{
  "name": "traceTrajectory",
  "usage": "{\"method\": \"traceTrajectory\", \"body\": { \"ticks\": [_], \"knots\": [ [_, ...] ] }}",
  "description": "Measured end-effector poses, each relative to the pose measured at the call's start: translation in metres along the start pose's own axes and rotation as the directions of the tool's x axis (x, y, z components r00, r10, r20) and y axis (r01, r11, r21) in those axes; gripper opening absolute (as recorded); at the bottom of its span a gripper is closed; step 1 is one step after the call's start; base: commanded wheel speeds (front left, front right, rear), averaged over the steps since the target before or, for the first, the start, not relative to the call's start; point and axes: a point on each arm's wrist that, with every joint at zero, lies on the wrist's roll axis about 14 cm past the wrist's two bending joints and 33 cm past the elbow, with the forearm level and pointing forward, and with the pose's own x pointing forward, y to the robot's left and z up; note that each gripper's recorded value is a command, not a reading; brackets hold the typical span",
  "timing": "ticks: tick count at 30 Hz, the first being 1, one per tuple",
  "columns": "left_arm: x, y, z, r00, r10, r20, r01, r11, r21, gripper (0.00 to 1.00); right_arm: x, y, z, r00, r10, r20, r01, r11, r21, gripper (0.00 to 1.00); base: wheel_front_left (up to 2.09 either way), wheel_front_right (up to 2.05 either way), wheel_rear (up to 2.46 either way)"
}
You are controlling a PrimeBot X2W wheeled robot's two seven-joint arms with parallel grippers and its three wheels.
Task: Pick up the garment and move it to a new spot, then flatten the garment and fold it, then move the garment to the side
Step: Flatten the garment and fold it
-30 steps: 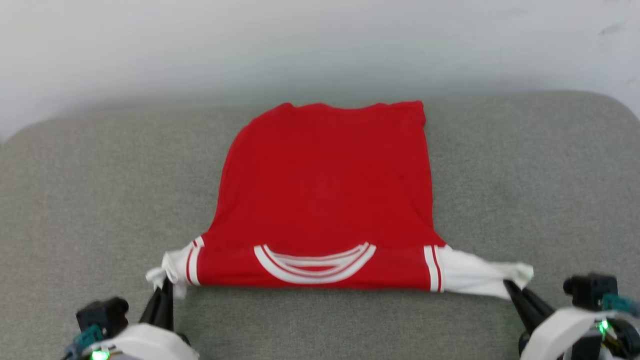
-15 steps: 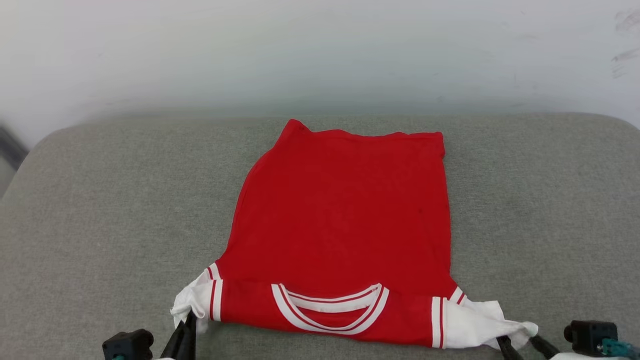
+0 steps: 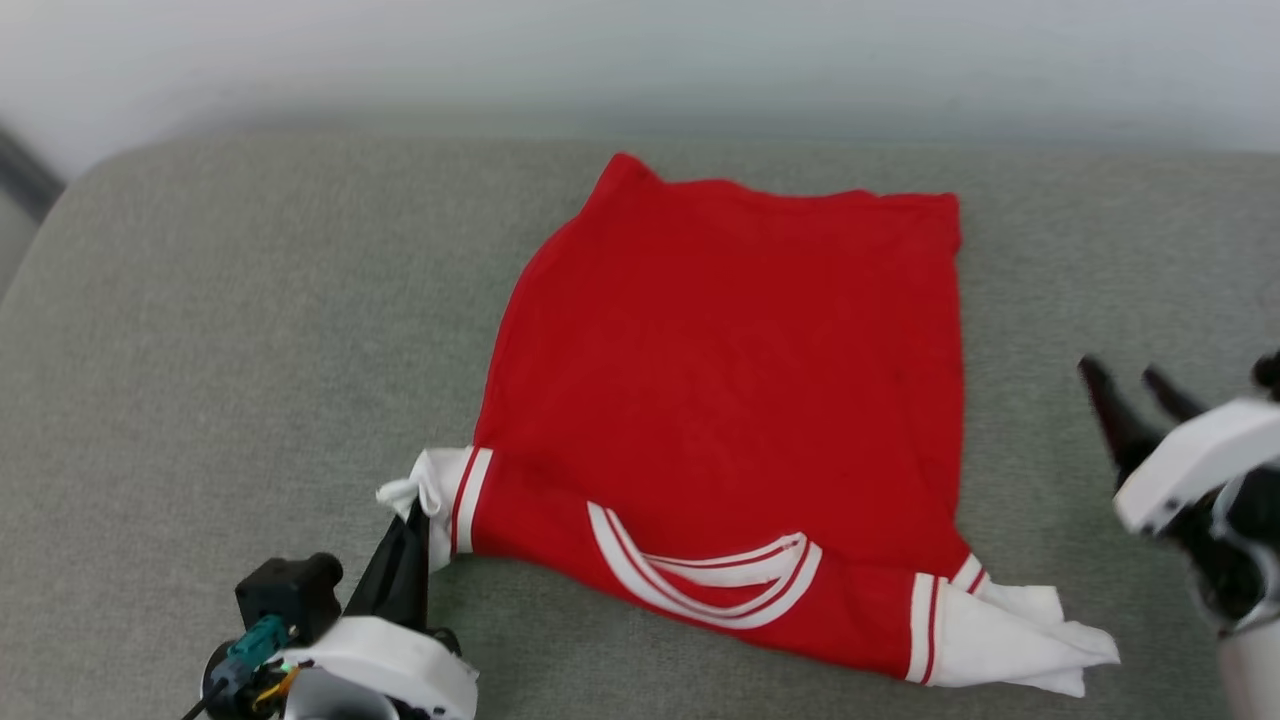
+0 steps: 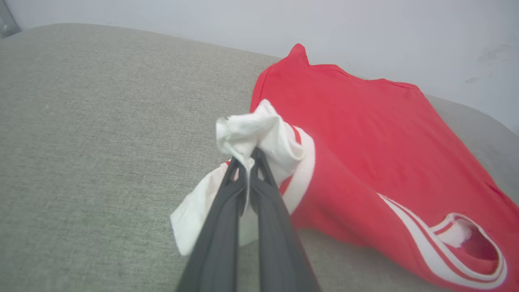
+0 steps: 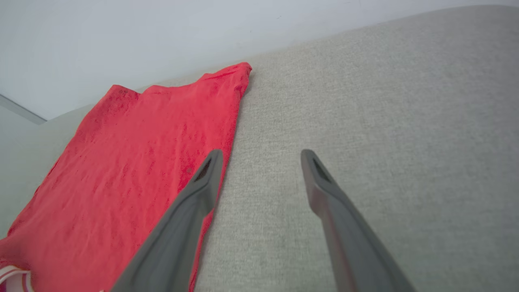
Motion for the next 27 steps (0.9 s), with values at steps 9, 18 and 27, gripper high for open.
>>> {"method": "traceTrajectory", "body": {
  "ticks": [9, 18, 27],
  "knots": [
    [0.031, -0.006, 0.021, 0.996, -0.021, 0.087, 0.019, 1.0, 0.022, 0.0, 0.098, -0.01, 0.022, 0.979, -0.037, -0.201, 0.028, 0.998, -0.048, 1.0, 0.0, 0.0, 0.0],
    [0.05, -0.004, 0.017, 0.996, -0.015, 0.092, 0.013, 0.999, 0.03, 0.0, 0.173, 0.017, 0.004, 0.901, -0.001, -0.433, -0.034, 0.997, -0.072, 1.0, 0.0, 0.0, 0.0],
    [0.06, 0.006, -0.002, 0.999, 0.006, 0.049, -0.008, 0.999, 0.04, 0.0, 0.212, 0.028, -0.043, 0.802, 0.003, -0.598, -0.042, 0.998, -0.052, 1.0, 0.0, 0.0, 0.0]
  ]
}}
